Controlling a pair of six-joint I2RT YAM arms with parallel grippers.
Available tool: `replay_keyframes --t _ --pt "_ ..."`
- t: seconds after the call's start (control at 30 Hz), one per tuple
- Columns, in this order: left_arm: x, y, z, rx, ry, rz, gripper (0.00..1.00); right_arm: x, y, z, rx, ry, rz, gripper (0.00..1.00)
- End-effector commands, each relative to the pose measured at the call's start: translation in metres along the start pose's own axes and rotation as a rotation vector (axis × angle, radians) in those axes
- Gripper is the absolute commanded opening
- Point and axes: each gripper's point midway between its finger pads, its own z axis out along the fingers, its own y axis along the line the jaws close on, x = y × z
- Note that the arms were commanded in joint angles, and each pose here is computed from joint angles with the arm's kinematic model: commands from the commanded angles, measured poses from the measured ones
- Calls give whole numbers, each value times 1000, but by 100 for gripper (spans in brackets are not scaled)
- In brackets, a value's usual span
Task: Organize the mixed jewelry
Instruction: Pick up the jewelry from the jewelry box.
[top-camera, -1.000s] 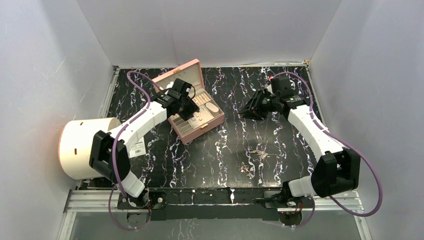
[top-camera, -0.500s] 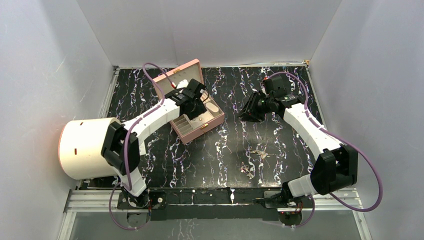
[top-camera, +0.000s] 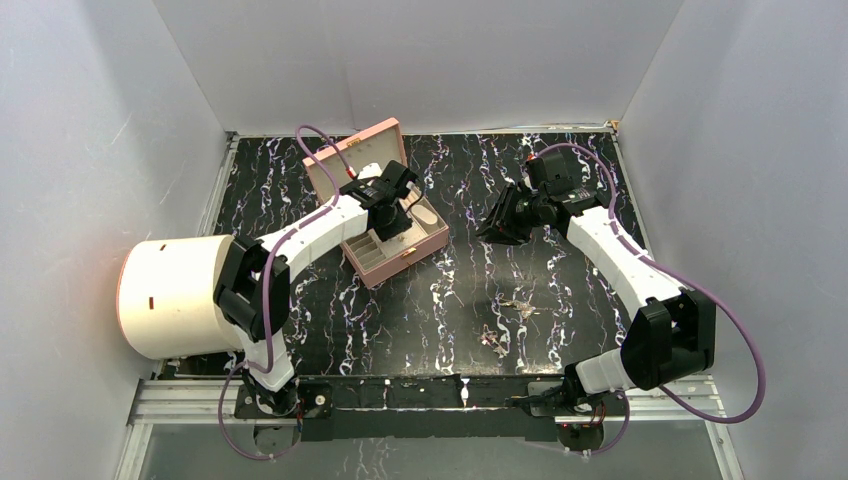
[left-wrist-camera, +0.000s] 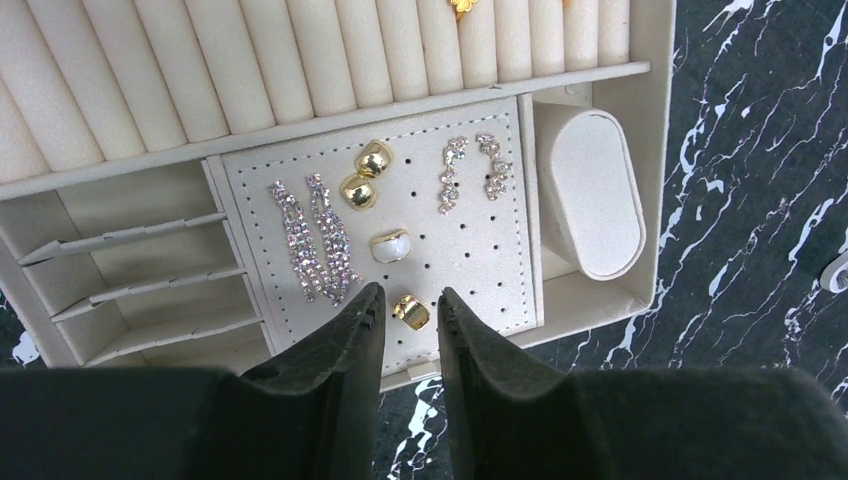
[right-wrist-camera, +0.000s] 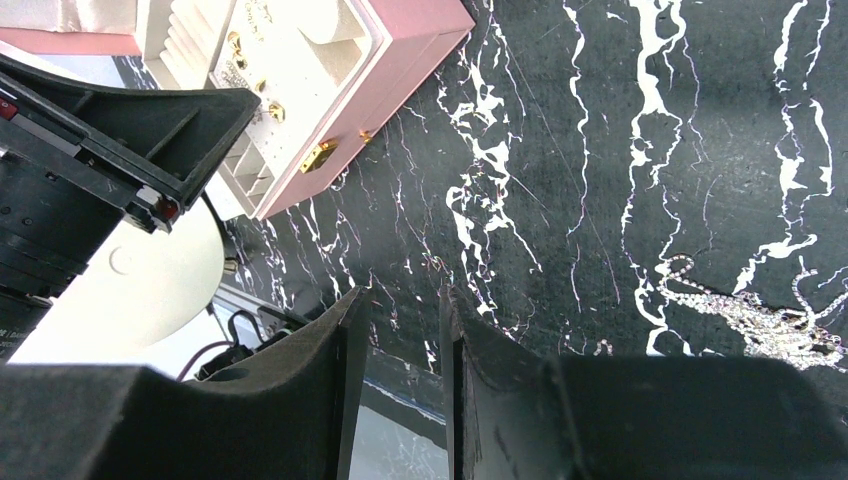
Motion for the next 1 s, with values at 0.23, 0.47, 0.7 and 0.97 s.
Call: replay_keyframes --t 0.23,0.47,0.7,0.97 --pt "-3 -1 -2 -14 -17 2 17 -14 14 -11 -22 -51 -57 39" --pt "2 2 2 -24 -3 10 11 -14 13 -12 -16 -53 -62 39" --pt "0 2 0 -22 -13 10 0 -13 12 -12 -10 -55 -64 39" --pt "-3 0 -5 7 -25 17 0 -12 16 -10 -37 -42 -71 40"
